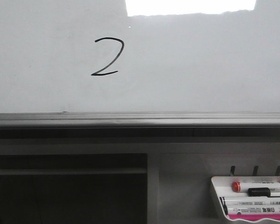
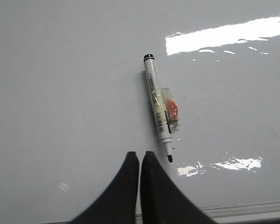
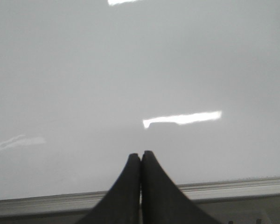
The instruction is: Write number 2 on whiteboard
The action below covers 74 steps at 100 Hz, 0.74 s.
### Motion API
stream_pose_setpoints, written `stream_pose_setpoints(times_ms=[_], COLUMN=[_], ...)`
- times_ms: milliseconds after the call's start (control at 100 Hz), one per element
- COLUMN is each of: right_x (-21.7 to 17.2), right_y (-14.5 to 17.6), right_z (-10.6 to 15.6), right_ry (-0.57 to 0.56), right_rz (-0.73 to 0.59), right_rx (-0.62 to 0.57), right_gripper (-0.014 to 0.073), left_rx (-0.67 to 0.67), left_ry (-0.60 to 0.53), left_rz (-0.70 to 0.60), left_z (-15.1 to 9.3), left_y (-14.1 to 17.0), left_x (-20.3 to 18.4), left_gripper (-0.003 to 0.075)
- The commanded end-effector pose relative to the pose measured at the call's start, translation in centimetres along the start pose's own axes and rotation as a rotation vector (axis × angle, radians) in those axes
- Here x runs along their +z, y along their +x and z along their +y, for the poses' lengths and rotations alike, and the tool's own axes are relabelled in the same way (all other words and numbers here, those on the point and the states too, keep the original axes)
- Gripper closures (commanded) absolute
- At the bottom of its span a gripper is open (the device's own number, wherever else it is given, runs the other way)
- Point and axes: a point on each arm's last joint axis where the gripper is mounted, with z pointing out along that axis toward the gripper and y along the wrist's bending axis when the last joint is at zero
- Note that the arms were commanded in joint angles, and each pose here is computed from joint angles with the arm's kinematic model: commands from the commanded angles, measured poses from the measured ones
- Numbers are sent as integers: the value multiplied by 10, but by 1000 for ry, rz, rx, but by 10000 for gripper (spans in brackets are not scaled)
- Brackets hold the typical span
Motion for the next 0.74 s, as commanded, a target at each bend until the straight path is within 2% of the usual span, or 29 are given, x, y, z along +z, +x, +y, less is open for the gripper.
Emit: stream_pose_setpoints(times_ms=[0, 190, 730], right_x=[-4, -7, -10], right_y=[2, 36, 38], right_z=[-1, -4, -4], right_ry=[-1, -14, -8], right_rz=[-173, -248, -226], right_rx=[-13, -49, -46], right_gripper=[668, 668, 668], left_rx=[-12, -12, -12], left_ry=[-10, -10, -11], left_rz=[-90, -90, -92], left_z=[1, 1, 1], left_y=[-4, -4, -5], left_x=[-2, -2, -2], left_gripper=[740, 740, 740])
